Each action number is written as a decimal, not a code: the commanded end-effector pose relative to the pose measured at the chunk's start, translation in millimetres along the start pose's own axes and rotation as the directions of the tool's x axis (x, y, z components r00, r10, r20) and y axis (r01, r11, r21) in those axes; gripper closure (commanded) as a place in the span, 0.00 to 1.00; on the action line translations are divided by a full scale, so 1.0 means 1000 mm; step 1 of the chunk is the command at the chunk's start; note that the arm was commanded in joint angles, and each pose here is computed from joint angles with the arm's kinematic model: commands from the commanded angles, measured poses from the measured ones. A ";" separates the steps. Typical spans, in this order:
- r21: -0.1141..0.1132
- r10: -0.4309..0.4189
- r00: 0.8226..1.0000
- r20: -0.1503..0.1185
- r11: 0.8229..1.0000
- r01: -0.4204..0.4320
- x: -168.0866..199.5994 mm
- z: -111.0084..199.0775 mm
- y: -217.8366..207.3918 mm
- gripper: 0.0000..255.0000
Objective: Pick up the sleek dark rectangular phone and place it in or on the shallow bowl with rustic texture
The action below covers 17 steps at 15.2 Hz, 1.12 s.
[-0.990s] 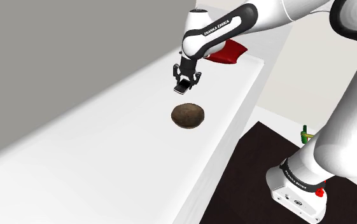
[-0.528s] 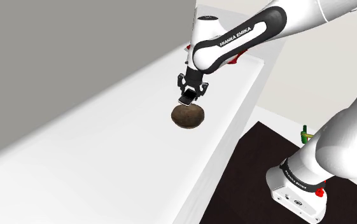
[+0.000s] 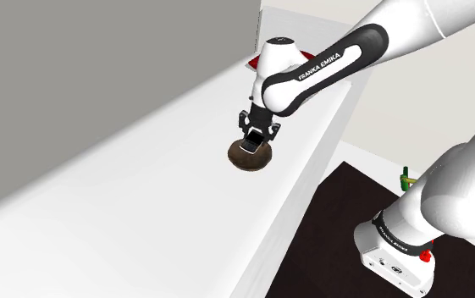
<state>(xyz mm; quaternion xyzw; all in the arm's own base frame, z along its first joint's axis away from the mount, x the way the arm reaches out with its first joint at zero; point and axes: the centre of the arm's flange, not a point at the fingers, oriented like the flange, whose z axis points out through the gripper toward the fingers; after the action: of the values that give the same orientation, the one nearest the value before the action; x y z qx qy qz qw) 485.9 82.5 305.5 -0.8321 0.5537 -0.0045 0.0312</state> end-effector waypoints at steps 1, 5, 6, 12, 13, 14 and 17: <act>0.001 0.000 1.000 0.000 1.000 0.000 0.001 0.010 0.000 1.00; 0.001 0.000 1.000 0.000 1.000 0.000 0.002 0.031 0.001 1.00; 0.001 0.000 1.000 0.000 1.000 0.000 0.002 0.037 0.002 1.00; 0.001 0.000 1.000 0.000 1.000 0.000 0.002 0.049 0.002 1.00; 0.001 0.000 1.000 0.000 1.000 0.000 0.002 0.049 0.002 1.00; 0.001 0.000 1.000 0.000 1.000 0.000 0.002 0.049 0.002 1.00; 0.001 0.000 1.000 0.000 1.000 0.000 0.002 0.049 0.002 0.00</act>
<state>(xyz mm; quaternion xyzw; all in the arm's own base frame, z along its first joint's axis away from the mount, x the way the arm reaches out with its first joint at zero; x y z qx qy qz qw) 486.7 81.9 256.1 -0.8321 0.5538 -0.0047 0.0314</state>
